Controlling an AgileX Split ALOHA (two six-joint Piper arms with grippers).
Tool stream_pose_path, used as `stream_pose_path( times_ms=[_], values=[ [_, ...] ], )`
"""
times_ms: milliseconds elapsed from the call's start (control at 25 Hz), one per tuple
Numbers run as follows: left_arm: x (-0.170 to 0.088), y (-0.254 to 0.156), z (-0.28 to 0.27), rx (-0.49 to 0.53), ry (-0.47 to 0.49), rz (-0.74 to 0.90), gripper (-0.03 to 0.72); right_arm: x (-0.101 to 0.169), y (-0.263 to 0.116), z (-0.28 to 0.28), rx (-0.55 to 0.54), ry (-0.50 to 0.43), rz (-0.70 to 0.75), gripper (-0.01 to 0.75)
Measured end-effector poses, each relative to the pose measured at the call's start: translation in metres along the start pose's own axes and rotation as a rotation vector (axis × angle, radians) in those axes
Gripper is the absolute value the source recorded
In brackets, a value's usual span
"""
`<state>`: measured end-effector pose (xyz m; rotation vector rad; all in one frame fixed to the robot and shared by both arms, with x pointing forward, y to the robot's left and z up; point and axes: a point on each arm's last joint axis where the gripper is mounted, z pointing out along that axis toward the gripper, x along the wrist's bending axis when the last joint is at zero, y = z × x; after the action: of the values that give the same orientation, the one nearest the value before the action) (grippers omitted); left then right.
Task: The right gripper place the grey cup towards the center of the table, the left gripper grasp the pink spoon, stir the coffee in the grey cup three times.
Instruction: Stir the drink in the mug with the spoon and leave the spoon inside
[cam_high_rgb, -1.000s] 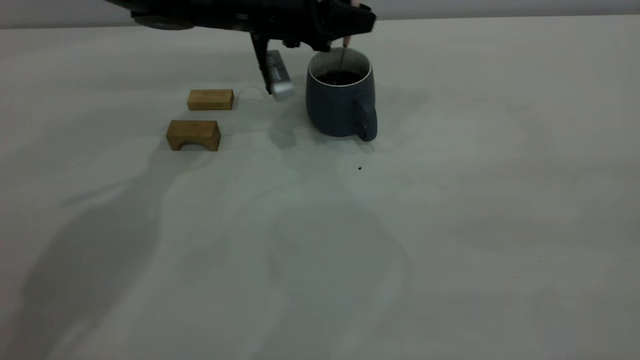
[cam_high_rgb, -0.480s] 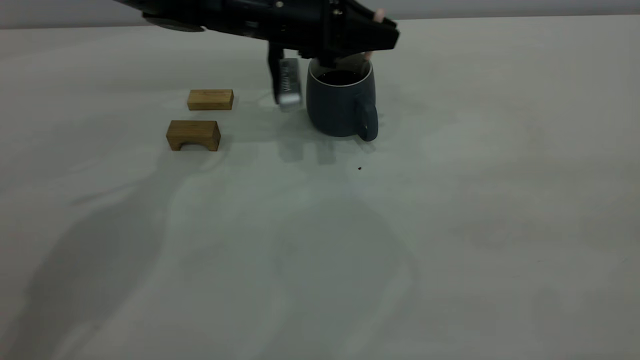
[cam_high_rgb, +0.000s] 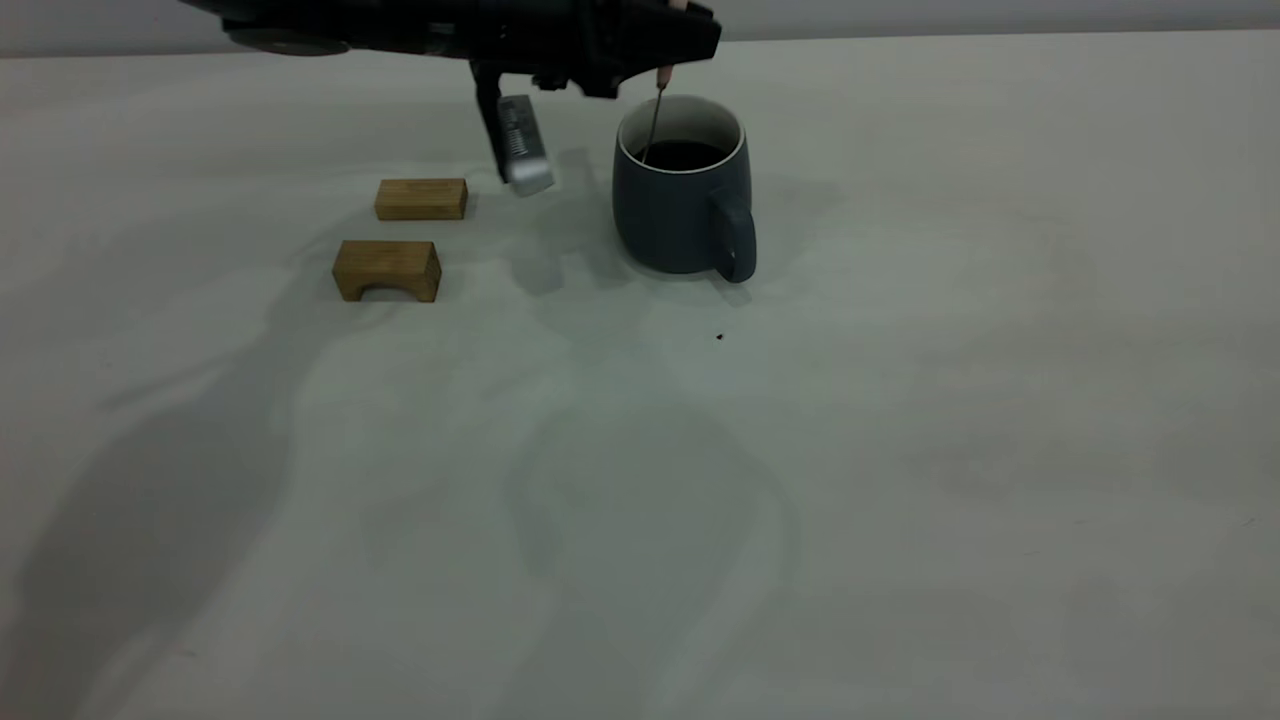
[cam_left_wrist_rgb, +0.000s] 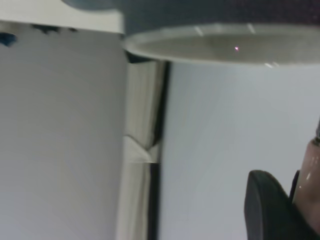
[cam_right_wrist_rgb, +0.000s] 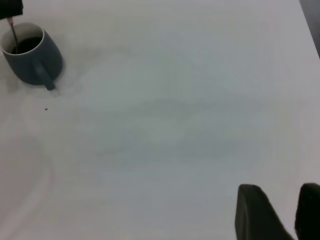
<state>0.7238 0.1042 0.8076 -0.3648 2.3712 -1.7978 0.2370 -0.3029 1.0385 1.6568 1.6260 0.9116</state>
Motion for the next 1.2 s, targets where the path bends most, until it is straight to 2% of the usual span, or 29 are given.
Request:
stream_pose_path(
  times_ms=[200, 600, 800, 1000, 1200],
  values=[
    [0.009, -0.002, 0.019, -0.043, -0.032, 0.007, 0.135, 0.0, 0.0, 0.0, 0.0, 0.0, 0.0, 0.24],
    [0.034, -0.006, 0.037, -0.04, 0.101, 0.053, 0.135, 0.0, 0.0, 0.0, -0.001, 0.0, 0.0, 0.24],
    [0.027, 0.002, 0.019, -0.071, 0.162, 0.093, 0.135, 0.0, 0.0, 0.0, -0.001, 0.0, 0.0, 0.24],
    [0.01, 0.008, -0.003, -0.078, 0.125, 0.084, 0.135, 0.0, 0.0, 0.0, -0.001, 0.0, 0.0, 0.24],
    [0.008, 0.008, -0.002, -0.088, 0.101, 0.084, 0.135, 0.0, 0.0, 0.0, -0.001, 0.0, 0.0, 0.24]
  ],
)
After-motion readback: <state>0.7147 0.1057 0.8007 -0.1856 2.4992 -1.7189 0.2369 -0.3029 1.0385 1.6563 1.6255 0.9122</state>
